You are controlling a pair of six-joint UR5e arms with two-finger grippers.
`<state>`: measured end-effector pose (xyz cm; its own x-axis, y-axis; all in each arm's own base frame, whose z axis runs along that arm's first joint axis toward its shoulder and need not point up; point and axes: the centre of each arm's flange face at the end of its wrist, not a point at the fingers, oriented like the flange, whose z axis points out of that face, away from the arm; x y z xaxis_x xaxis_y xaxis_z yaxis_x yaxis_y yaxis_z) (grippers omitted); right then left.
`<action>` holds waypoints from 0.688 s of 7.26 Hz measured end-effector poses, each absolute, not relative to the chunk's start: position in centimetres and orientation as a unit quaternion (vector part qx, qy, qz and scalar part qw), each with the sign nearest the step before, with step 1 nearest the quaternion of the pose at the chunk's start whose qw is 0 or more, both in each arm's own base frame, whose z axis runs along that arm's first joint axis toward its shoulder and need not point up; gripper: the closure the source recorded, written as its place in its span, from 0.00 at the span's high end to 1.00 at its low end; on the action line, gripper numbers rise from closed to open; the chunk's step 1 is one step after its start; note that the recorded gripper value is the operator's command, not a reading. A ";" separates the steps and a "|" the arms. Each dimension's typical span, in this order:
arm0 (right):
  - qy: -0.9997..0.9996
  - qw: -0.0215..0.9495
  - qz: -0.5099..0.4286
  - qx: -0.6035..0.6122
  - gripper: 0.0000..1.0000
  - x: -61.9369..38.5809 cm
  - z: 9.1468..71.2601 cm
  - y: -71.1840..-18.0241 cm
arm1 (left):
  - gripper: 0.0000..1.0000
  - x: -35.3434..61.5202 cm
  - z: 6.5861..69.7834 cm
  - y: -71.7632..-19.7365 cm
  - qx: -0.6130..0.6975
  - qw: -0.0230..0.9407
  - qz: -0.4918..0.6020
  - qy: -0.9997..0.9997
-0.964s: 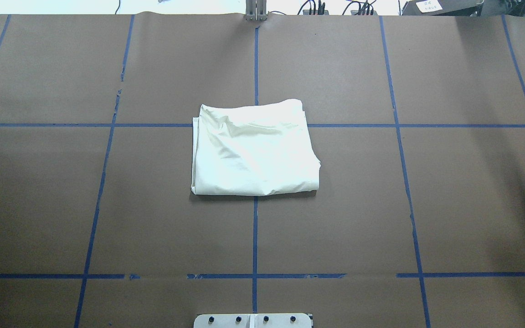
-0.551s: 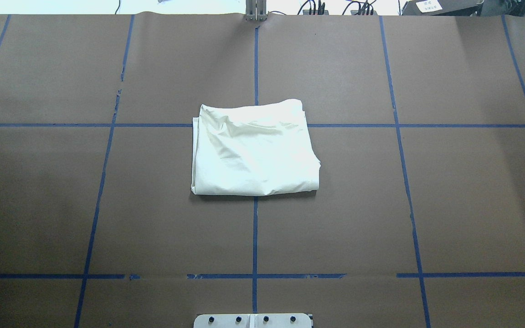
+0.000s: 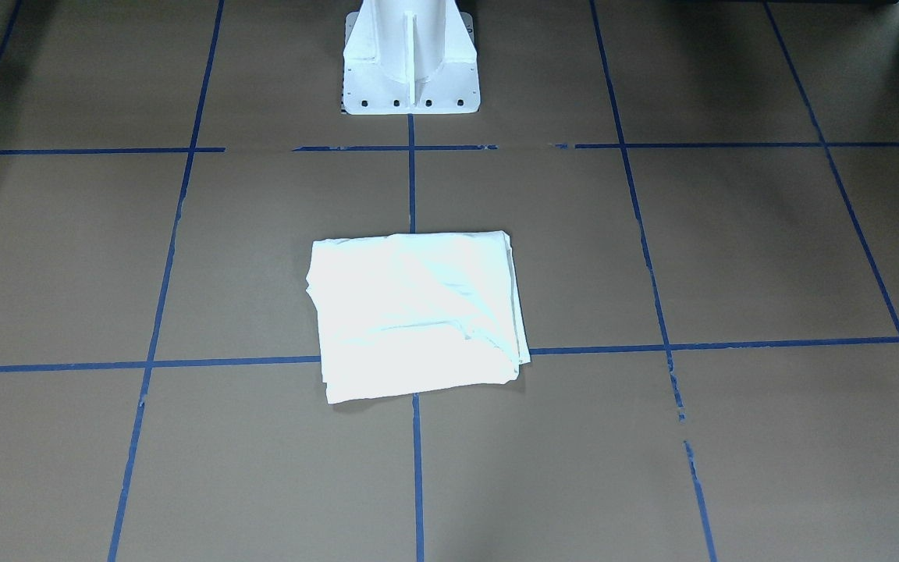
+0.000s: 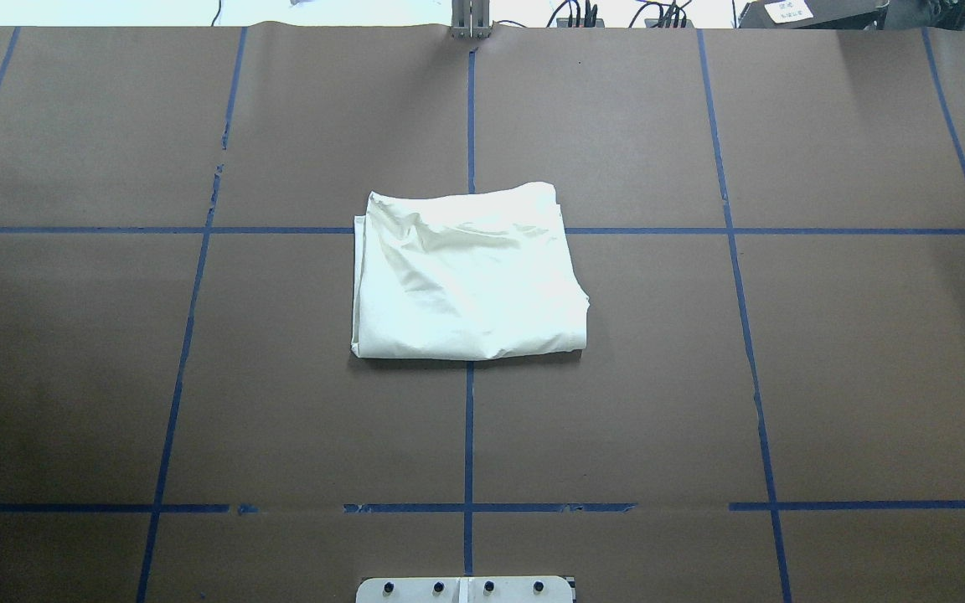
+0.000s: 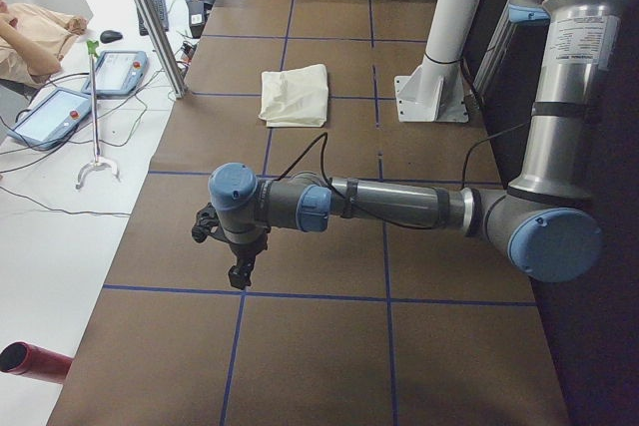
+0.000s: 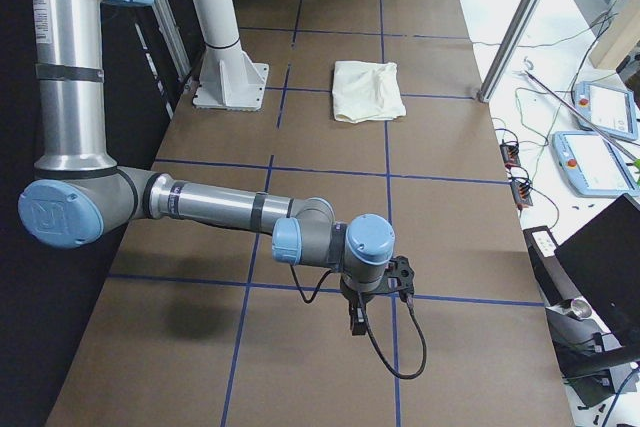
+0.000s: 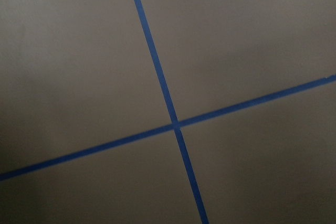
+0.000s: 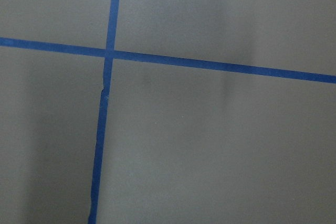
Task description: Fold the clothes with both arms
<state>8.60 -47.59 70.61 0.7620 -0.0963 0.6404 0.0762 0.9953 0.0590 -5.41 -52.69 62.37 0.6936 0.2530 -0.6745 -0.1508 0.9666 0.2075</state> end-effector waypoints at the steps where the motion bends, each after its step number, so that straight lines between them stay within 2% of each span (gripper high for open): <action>1: -0.342 0.938 -0.046 0.017 1.00 8.6 70.5 -47.7 | 1.00 -6.0 63.4 -51.7 0.061 0.918 0.101 0.378; 5: -0.342 0.939 -0.046 0.017 1.00 8.5 70.5 -47.7 | 1.00 -6.4 64.5 -49.9 0.052 0.919 0.090 0.379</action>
